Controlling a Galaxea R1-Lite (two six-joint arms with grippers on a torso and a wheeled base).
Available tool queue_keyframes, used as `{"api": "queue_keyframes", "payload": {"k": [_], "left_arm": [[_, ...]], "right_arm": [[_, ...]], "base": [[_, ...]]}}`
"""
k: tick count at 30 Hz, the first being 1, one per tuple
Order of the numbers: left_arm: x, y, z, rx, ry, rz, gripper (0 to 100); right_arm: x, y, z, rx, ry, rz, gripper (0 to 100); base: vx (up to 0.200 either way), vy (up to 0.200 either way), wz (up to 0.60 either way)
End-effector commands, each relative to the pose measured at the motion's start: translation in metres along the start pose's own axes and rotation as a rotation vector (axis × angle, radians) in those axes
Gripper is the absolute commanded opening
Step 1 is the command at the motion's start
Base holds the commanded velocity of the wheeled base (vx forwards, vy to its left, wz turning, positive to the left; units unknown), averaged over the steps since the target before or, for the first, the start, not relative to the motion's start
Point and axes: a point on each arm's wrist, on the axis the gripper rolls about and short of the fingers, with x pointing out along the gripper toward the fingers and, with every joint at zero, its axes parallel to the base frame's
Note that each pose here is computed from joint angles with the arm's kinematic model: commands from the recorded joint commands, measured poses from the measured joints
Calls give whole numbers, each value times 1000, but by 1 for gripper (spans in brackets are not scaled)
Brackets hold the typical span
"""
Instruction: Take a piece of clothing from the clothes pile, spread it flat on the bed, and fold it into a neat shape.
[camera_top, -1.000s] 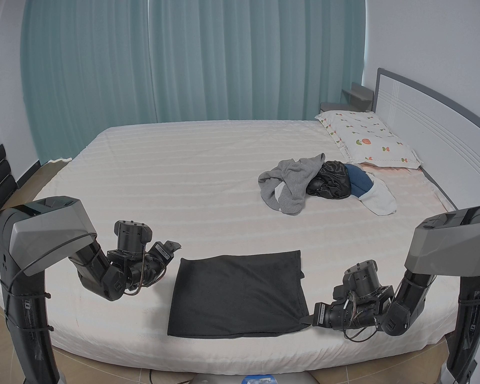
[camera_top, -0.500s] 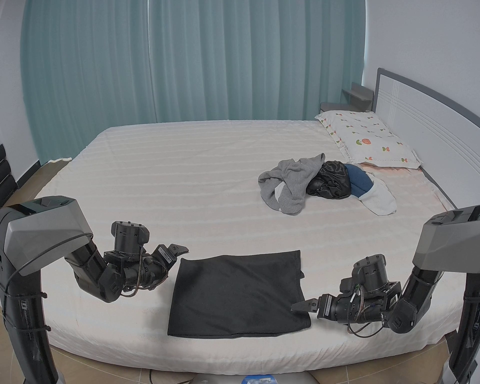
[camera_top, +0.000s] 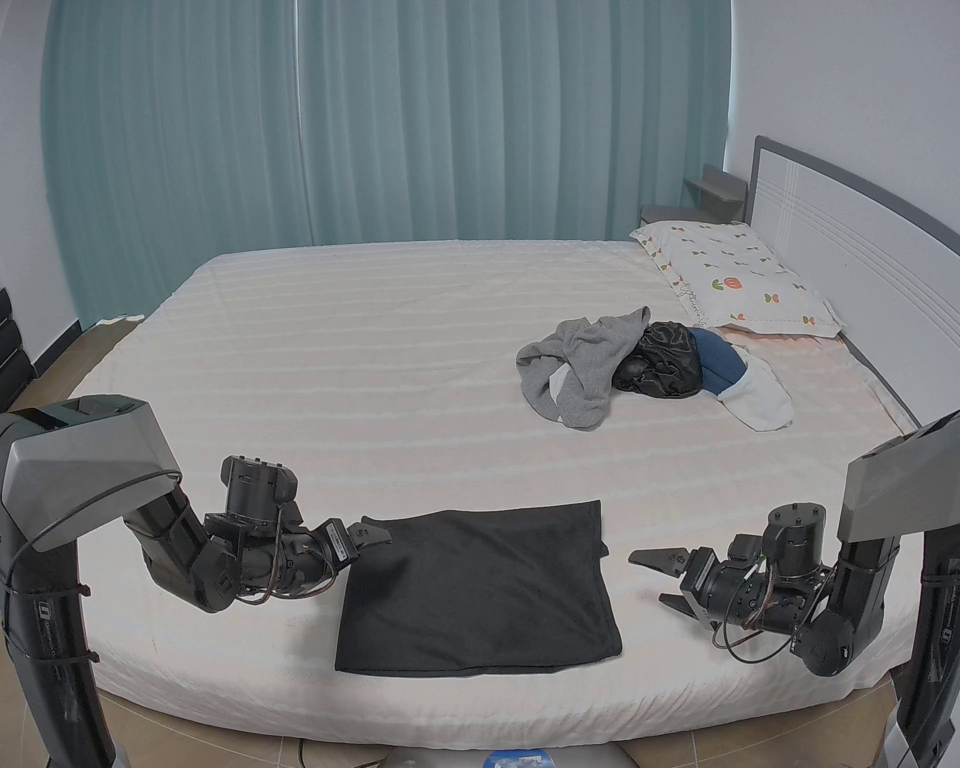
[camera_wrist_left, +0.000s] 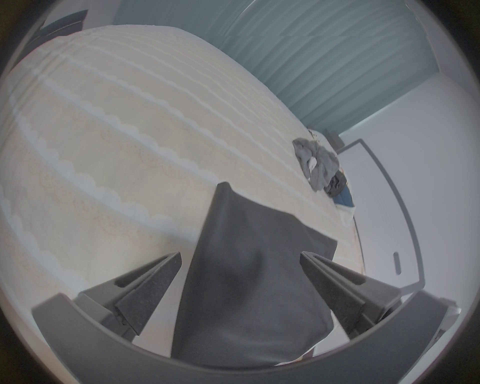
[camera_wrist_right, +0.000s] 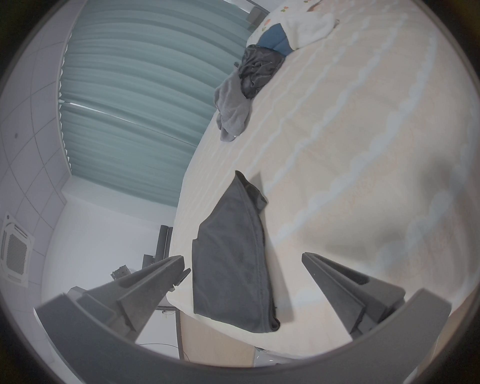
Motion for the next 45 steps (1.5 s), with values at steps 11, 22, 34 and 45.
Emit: {"api": "queue_keyframes", "payload": {"k": [11, 22, 34, 45], "left_arm": [[19, -4, -25, 57, 27, 66, 100], [16, -5, -23, 12, 19, 63, 0], [12, 3, -25, -7, 26, 86, 0], [9, 2, -23, -10, -31, 38, 0]], "right_arm": [[0, -17, -7, 57, 20, -38, 100], [-1, -17, -7, 59, 22, -40, 100], [-2, -17, -8, 60, 23, -42, 100], [-2, -17, -8, 59, 23, -43, 100]], "base": [[0, 0, 0], [0, 0, 0], [0, 0, 0], [0, 0, 0]]}}
